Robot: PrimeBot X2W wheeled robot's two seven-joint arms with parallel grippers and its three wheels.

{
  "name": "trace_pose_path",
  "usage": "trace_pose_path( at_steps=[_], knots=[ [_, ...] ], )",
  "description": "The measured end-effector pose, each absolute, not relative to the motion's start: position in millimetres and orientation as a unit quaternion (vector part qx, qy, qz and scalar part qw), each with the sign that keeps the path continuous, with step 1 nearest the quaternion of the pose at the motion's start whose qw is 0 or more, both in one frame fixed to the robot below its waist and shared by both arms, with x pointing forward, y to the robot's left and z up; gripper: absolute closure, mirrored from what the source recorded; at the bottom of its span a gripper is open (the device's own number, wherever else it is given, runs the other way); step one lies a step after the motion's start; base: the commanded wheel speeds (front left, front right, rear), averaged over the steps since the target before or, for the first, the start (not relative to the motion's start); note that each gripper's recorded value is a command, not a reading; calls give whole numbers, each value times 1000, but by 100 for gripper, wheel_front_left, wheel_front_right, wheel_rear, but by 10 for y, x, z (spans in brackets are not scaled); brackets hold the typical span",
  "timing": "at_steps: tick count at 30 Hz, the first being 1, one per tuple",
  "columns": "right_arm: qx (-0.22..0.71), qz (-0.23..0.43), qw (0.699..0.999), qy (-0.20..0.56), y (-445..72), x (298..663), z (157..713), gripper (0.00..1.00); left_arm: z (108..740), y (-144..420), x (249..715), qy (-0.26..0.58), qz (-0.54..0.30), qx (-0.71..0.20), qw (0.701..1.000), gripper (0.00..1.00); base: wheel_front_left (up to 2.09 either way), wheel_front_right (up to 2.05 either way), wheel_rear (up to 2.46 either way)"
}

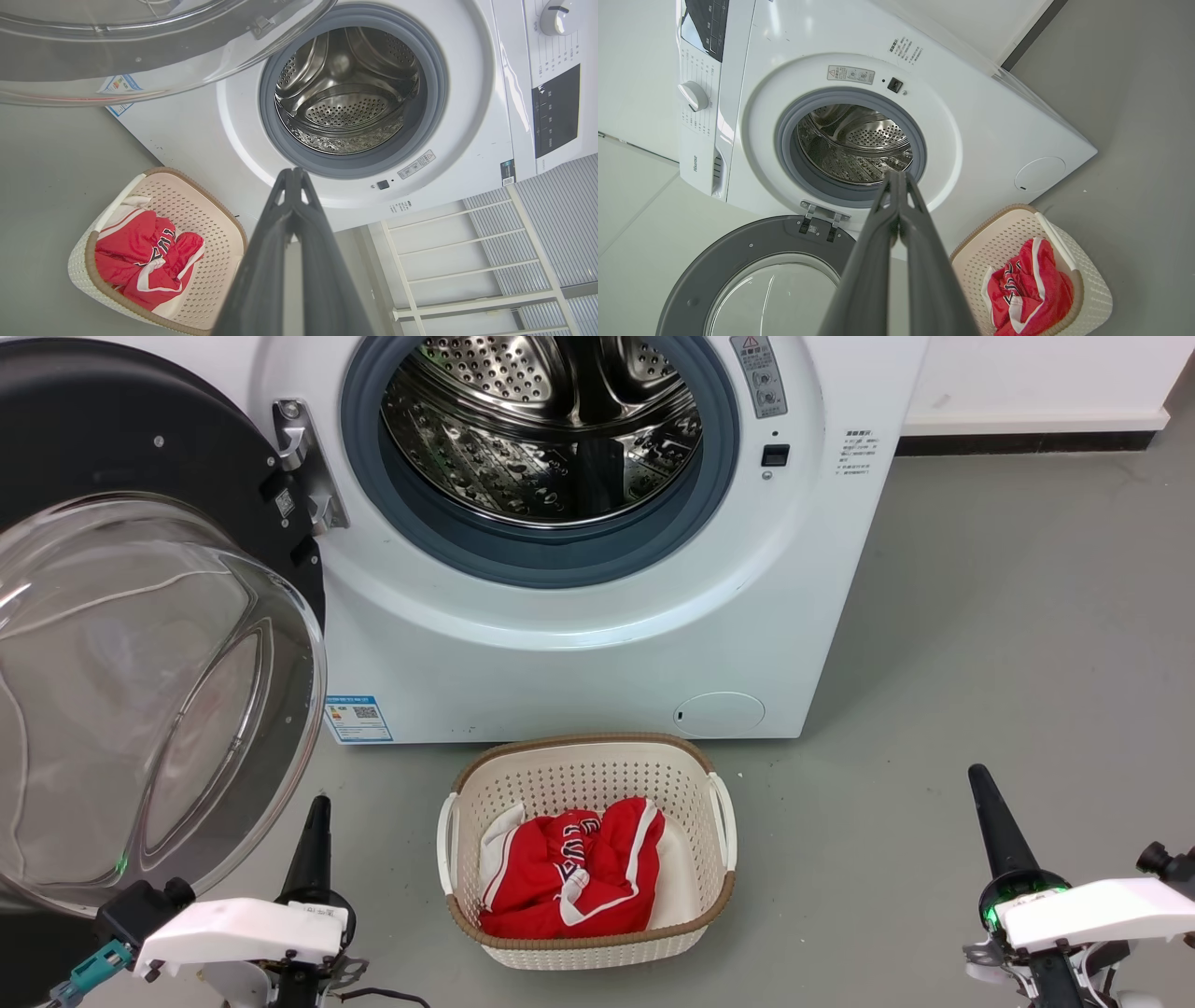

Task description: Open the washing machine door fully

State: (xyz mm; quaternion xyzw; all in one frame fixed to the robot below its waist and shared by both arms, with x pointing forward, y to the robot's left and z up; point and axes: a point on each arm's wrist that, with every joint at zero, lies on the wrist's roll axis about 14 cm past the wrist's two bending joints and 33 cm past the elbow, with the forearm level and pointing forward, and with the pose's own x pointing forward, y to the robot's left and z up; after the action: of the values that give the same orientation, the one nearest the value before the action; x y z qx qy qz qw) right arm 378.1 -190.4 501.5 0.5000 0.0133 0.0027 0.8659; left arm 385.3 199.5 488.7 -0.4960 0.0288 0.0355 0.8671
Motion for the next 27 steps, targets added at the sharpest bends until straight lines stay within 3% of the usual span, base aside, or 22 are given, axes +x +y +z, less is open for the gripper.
trace_pose_path(
  at_steps=[27],
  knots=[
    [611, -3, 792, 9, -1960, 3834, 5028, 100, 4944, 1989, 3870, 21, 23, -610, 792, 100, 0, 0, 0]
  ],
)
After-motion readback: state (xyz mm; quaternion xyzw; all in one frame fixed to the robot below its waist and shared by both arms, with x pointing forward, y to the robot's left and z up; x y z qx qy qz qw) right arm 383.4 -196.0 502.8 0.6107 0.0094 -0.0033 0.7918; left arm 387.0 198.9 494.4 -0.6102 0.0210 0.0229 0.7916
